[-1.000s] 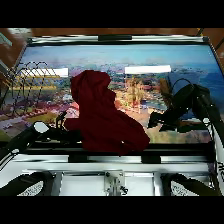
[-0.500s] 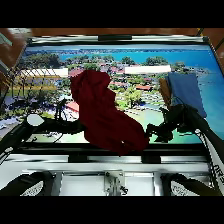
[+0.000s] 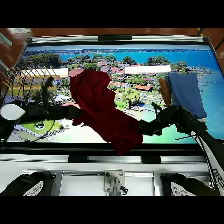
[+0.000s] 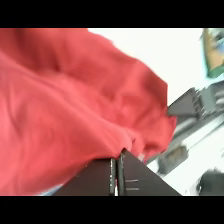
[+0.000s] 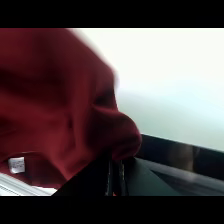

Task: Fold the shirts.

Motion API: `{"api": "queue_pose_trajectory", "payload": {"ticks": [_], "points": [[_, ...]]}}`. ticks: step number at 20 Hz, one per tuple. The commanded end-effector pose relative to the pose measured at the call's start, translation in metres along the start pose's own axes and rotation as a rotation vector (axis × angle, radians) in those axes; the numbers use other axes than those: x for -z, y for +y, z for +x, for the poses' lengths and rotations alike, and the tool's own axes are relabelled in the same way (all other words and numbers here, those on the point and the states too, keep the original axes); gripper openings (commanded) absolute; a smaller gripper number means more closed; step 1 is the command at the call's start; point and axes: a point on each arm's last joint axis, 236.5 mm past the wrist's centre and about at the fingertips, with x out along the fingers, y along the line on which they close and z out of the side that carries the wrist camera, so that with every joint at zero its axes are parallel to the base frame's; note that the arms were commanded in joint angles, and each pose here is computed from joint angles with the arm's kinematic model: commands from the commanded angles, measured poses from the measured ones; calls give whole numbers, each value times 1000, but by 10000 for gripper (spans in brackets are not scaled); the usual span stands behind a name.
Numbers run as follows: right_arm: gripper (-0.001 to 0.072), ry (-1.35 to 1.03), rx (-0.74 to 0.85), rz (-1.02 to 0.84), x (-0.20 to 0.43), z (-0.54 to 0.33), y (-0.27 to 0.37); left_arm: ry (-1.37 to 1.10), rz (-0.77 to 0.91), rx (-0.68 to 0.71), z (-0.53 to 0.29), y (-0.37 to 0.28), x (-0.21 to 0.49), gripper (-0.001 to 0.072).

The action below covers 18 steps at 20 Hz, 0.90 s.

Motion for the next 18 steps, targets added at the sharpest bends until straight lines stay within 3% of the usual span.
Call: {"api": "queue_pose_trajectory", "payload": {"ticks": [1, 4, 6, 9, 12, 18], "points": [[75, -198, -40, -212, -34, -68, 55, -229, 171, 29, -61, -52, -83, 31], [75, -683, -111, -471, -65, -229, 150, -582, 329, 93, -183, -149, -175, 32], [75, -1021, -255, -658, -26, -361, 229, -876, 451, 244, -287, -250, -200, 33], [75, -1375, -366, -804, 61, -497, 281, -1145, 673, 348, -390, -341, -178, 32], [75, -1402, -478, -795, 104, -528, 296, -1239, 745, 337, -422, -359, -169, 32], [75, -1166, -569, -690, 87, -486, 302, -1459, 662, 216, -441, -324, -232, 32]]}}
